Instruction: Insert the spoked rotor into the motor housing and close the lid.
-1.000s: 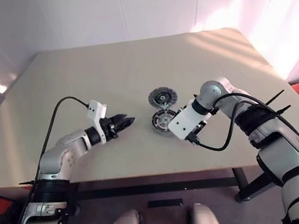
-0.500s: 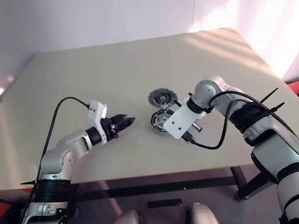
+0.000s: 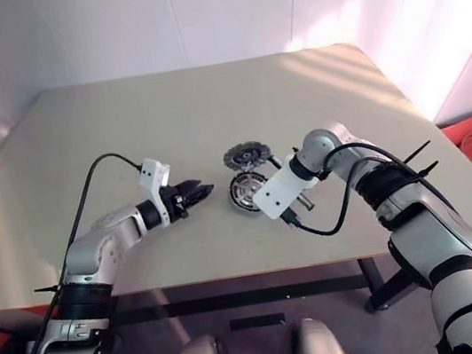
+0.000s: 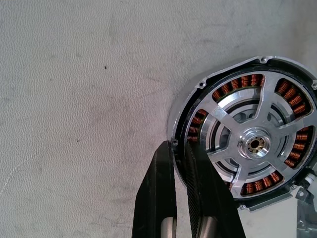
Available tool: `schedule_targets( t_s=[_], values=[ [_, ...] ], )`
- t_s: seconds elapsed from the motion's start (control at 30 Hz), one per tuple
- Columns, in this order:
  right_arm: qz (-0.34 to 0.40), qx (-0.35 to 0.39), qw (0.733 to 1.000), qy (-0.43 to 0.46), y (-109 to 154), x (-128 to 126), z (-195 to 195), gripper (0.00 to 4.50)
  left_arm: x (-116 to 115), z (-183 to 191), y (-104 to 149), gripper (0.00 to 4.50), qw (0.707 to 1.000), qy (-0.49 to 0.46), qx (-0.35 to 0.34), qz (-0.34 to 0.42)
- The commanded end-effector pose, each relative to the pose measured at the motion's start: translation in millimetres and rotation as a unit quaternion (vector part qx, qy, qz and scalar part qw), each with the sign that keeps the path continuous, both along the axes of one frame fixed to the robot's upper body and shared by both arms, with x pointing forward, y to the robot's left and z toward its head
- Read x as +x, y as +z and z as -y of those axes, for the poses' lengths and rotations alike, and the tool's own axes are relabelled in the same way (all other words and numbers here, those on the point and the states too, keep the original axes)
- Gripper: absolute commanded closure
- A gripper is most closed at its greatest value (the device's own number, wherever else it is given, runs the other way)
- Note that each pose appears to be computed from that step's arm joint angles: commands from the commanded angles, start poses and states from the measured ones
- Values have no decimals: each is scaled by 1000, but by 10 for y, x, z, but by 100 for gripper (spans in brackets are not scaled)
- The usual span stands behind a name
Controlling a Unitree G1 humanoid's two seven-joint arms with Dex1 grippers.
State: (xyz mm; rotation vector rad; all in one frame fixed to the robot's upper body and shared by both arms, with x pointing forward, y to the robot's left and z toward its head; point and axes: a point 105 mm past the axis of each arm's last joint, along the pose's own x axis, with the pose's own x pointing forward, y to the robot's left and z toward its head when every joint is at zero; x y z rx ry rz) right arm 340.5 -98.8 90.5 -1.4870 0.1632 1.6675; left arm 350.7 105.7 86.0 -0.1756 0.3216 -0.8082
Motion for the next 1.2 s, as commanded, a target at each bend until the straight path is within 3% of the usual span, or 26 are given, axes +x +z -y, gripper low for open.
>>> schedule_targets(
  t_s=[0.03, 0.23, 0.47, 0.67, 0.83, 1.0, 1.2],
  values=[
    [34, 26, 999, -6, 267, 116, -44, 450, 53, -12, 171, 192, 999, 6, -10, 31],
    [-11, 58, 995, -84, 491, 165, -6, 450, 46, 3, 140, 192, 999, 15, -17, 28],
    [-126, 59, 974, -181, 565, -59, 7, 450, 20, 18, 121, 192, 999, 24, -22, 27],
    [-213, 50, 938, -268, 572, -328, -16, 450, 9, -26, 123, 192, 999, 34, -22, 28],
    [-305, 86, 866, -388, 646, -357, -288, 450, 6, -70, 129, 192, 998, 43, -21, 30],
    [-331, 106, 793, -500, 573, -225, -481, 450, 17, -101, 149, 192, 998, 50, -20, 33],
    [-320, 123, 743, -575, 497, -41, -613, 450, 4, -132, 165, 192, 998, 55, -19, 34]
  ],
)
